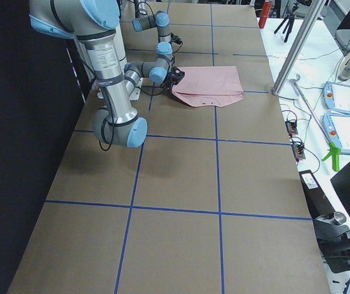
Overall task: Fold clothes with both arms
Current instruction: 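Move the left gripper to the shirt's other near corner and grasp both corners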
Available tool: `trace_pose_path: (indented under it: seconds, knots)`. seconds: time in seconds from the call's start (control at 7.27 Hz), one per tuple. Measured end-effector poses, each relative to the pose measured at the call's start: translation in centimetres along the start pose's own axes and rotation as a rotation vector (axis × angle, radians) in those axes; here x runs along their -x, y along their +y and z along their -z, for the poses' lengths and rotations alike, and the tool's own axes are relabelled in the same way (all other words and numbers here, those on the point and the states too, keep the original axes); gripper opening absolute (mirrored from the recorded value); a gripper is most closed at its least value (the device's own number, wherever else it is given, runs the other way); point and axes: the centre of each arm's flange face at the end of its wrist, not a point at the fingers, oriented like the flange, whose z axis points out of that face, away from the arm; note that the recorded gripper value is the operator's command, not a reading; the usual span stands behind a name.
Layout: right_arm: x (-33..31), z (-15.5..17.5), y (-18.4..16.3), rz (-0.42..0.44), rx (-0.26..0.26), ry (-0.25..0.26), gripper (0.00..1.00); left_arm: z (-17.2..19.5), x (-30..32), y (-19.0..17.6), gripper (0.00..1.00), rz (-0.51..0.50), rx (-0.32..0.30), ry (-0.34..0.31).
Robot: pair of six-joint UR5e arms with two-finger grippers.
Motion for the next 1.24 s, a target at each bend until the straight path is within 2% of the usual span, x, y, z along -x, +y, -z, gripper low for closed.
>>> trace_pose_path:
  seconds: [0.28,0.55,1.24]
  knots:
    - [0.1,0.0,0.0,0.001,0.001,-0.001,0.0,-0.9,0.9,0.7,0.55,-0.009,0.005,-0.022]
    - [0.1,0.1,0.1,0.0,0.001,-0.001,0.0,-1.7,1.5,0.7,0.0,-0.012,-0.001,-0.04]
    - [-0.1,-0.1,-0.1,-0.002,-0.003,0.001,0.0,-1.1,1.1,1.1,0.0,-0.019,0.01,-0.029]
